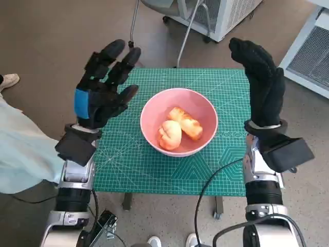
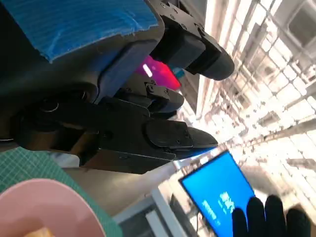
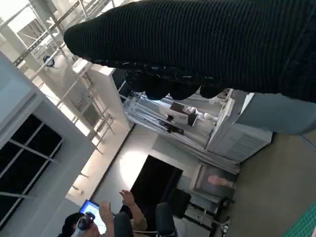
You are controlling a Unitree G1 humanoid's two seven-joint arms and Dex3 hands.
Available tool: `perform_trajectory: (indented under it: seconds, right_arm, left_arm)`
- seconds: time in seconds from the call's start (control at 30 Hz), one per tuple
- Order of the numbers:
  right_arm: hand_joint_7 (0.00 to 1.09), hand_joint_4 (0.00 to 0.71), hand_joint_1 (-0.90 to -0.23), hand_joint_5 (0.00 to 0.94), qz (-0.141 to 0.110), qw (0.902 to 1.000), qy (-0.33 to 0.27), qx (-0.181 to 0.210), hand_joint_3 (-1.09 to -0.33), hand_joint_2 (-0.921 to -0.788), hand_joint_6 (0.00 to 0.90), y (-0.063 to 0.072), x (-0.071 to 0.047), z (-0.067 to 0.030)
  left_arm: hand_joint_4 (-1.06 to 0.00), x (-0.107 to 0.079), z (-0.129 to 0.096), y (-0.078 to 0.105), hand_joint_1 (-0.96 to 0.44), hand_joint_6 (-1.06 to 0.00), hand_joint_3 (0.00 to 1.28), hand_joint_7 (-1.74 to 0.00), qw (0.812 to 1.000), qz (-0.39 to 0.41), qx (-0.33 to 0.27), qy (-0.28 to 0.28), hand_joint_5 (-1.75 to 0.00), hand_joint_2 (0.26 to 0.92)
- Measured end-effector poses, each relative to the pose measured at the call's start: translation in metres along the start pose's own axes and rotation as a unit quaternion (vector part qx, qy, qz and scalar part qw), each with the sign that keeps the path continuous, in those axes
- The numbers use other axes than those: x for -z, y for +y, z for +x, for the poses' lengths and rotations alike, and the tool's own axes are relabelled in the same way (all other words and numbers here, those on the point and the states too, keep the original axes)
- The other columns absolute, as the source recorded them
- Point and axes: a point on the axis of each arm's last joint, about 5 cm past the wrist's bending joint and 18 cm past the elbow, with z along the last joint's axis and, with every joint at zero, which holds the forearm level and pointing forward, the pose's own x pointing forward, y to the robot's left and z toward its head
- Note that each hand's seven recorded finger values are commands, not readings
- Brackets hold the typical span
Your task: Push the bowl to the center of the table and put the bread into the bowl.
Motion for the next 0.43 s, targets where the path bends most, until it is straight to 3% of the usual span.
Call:
perform_trajectory:
  seconds: [0.17,0.27,0.43]
  right_arm:
    - [0.84,0.434,-0.460,0.009,0.000,1.0000,0.001,0.000,-0.617,-0.921,0.137,0.0001,0.0002,0.0002]
    - [0.84,0.435,-0.463,0.009,0.000,1.0000,0.001,0.000,-0.615,-0.921,0.138,0.0001,0.0004,0.0002]
    - [0.84,0.434,-0.459,0.008,0.001,1.0000,0.003,0.000,-0.617,-0.921,0.139,0.0002,0.0009,-0.0001]
  left_arm:
    - [-0.43,-0.0005,-0.0002,-0.0007,-0.10,-0.16,0.17,-0.63,1.000,0.003,-0.006,-0.007,-0.02,0.917]
    - [-0.32,-0.0007,-0.0003,-0.0014,-0.14,-0.07,0.12,-0.60,1.000,0.006,-0.007,-0.011,0.00,0.916]
    - [-0.21,-0.0004,-0.0009,-0.0028,-0.17,-0.01,0.09,-0.57,1.000,0.020,-0.002,-0.010,0.00,0.916]
